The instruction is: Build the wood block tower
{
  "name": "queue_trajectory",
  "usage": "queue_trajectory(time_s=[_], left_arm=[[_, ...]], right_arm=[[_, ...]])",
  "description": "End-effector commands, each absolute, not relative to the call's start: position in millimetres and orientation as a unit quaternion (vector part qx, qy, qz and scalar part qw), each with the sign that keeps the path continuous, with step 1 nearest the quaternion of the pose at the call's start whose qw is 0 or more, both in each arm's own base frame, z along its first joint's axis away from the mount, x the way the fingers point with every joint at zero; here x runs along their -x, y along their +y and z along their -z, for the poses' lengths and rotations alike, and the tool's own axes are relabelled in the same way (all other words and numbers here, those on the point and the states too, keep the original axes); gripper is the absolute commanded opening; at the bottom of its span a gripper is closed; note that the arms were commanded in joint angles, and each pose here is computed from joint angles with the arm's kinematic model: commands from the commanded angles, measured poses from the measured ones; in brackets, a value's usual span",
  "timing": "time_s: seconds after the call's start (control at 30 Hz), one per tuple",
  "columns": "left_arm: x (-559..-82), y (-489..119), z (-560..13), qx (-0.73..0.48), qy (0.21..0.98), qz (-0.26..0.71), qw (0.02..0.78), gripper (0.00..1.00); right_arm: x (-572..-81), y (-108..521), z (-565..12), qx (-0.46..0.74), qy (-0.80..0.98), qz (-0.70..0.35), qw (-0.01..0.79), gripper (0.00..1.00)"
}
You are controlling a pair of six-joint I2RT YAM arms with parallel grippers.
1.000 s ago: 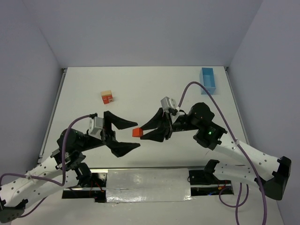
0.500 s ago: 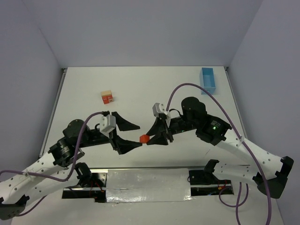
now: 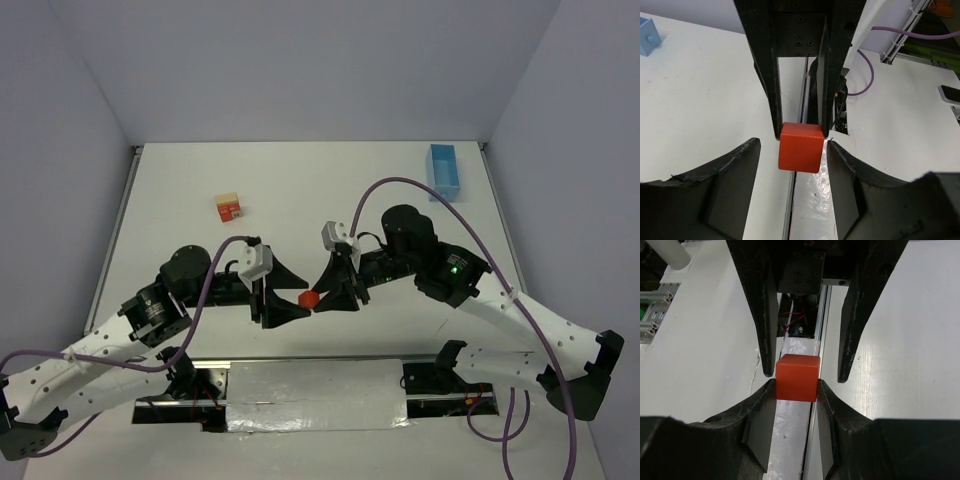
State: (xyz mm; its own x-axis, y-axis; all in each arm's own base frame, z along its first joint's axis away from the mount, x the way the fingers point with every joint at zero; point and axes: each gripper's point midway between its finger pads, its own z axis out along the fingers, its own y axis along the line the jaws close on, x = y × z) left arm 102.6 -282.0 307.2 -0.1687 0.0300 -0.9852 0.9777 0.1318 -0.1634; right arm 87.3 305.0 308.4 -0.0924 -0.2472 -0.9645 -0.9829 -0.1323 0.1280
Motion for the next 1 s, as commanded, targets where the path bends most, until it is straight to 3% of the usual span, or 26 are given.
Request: queue_trajectory(time_s=[0.0, 0.17, 0.33, 0.67, 0.97], left_arm=[[-94, -280, -333, -0.447, 0.540, 0.508, 0.500, 0.67], [-92, -277, -337, -0.446, 0.536, 0.505, 0.509, 0.67], [-90, -276, -338, -0.451, 0.535, 0.502, 0.508, 0.55], [-95, -283, -328, -0.452, 0.552, 0.493, 0.497, 0.61], [-95, -284, -330, -0.451, 0.551, 0.493, 0.500, 0.56]], right_arm=[[-91, 307, -321, 0.566, 0.536, -0.495, 0.382, 0.00], [-94, 307, -315, 0.565, 0.549, -0.488, 0.376, 0.00], [-94, 308, -314, 0.567, 0.549, -0.489, 0.371, 0.00], [-89, 307, -316, 0.569, 0.538, -0.498, 0.372, 0.00], [-91, 308, -314, 0.569, 0.539, -0.497, 0.373, 0.00]])
